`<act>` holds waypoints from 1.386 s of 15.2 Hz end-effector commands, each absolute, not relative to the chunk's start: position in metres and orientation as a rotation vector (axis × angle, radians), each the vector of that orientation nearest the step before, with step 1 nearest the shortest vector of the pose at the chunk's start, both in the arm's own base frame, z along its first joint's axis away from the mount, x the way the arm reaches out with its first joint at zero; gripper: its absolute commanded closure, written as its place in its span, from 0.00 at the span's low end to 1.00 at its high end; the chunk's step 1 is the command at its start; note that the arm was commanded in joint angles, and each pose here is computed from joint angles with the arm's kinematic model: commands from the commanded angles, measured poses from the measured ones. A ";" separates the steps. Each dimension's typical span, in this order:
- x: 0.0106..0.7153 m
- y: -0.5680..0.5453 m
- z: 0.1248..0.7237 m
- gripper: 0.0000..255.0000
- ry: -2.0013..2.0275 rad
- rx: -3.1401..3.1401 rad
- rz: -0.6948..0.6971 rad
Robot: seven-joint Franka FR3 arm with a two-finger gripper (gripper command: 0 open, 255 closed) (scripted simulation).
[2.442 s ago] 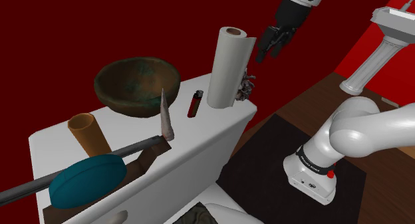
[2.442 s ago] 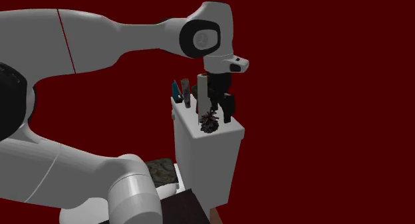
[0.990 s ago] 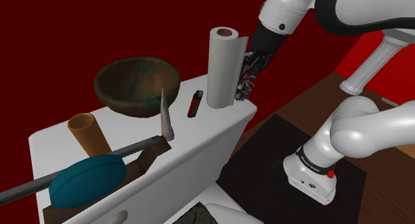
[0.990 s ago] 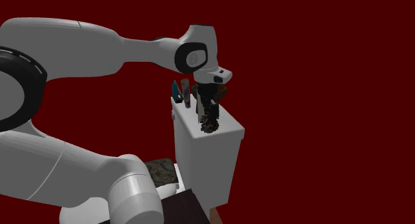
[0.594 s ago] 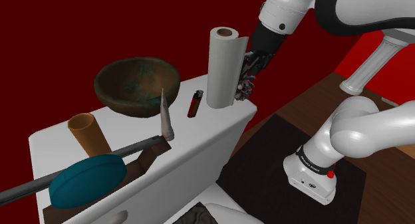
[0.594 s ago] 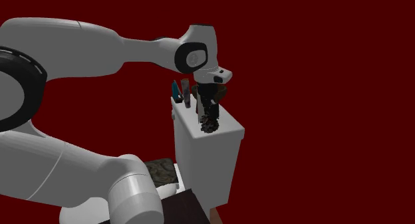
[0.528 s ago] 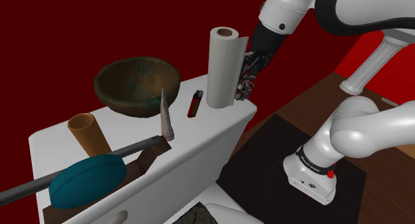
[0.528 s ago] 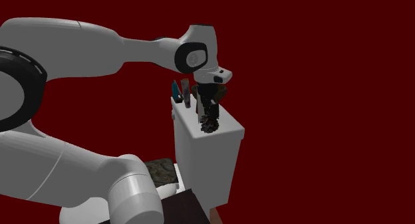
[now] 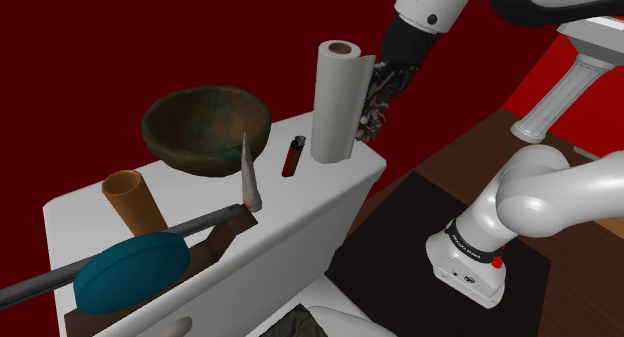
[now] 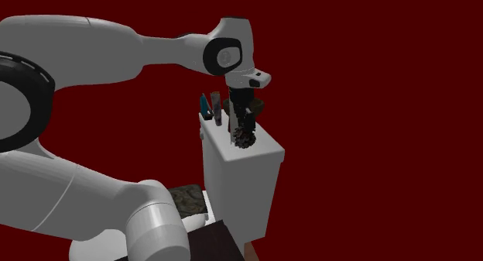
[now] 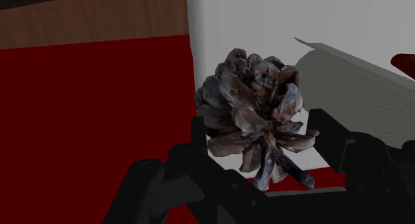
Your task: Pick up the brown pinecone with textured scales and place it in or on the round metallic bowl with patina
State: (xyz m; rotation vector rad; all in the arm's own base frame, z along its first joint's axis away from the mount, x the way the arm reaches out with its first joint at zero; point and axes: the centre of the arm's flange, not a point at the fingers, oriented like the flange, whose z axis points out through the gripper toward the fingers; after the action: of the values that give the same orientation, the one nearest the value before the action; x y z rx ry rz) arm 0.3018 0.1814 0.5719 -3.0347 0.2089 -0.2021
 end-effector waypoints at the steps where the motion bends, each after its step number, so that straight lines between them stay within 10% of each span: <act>1: 0.301 0.181 0.583 1.00 0.209 -3.035 -0.202; 21: 0.301 0.181 0.688 1.00 0.209 -3.035 -0.202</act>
State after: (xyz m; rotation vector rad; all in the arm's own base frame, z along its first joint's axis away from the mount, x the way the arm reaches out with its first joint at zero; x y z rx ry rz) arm 0.3008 0.1830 0.6828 -3.0348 0.2089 -0.2023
